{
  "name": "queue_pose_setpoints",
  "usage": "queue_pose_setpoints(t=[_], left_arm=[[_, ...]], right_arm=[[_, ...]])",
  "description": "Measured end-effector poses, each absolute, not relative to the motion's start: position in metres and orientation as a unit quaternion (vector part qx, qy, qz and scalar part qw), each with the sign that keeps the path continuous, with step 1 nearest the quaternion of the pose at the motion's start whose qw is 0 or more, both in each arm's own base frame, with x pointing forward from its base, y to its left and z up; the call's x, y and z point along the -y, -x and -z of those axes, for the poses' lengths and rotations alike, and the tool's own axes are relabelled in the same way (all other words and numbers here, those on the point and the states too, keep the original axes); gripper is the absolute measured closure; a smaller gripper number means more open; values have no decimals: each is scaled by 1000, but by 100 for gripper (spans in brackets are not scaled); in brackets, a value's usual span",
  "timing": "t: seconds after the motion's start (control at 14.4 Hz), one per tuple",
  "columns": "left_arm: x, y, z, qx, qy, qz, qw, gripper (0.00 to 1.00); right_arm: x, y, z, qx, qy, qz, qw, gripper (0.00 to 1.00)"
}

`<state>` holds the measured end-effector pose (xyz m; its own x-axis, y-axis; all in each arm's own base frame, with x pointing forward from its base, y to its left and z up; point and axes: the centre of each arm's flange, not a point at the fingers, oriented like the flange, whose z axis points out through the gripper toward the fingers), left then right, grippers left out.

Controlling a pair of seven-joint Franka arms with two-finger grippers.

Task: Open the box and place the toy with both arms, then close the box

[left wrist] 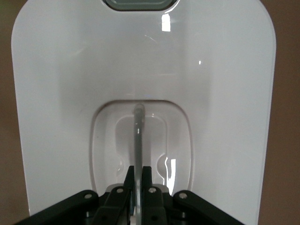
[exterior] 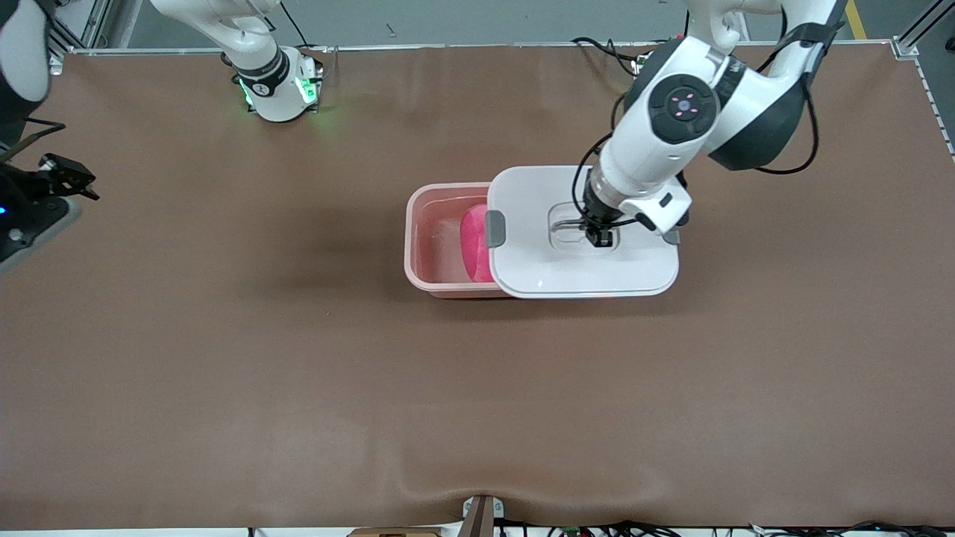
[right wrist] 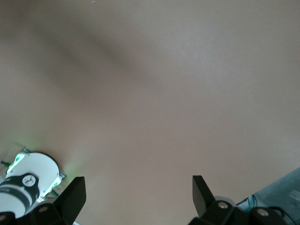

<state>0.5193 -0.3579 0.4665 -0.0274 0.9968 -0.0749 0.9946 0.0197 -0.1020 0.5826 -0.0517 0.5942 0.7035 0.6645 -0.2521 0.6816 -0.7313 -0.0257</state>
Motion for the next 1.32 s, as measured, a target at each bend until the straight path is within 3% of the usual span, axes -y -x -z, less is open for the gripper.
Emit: queue_pose_setpoints(t=[0.35,0.63,1.32], left_arm=[[407,-512,-453,716,694,-70,11,93],[439,-501,-430,717,692,-80,21,93],[500,-476,-396,742,668,-55,14,93]], right_arm=[[39,-542,-590,-238,-965,99,41,0],[17,-540,-586,-140,-986,86,19,0],[68,-542,-586,21,-998,43,-40,0]])
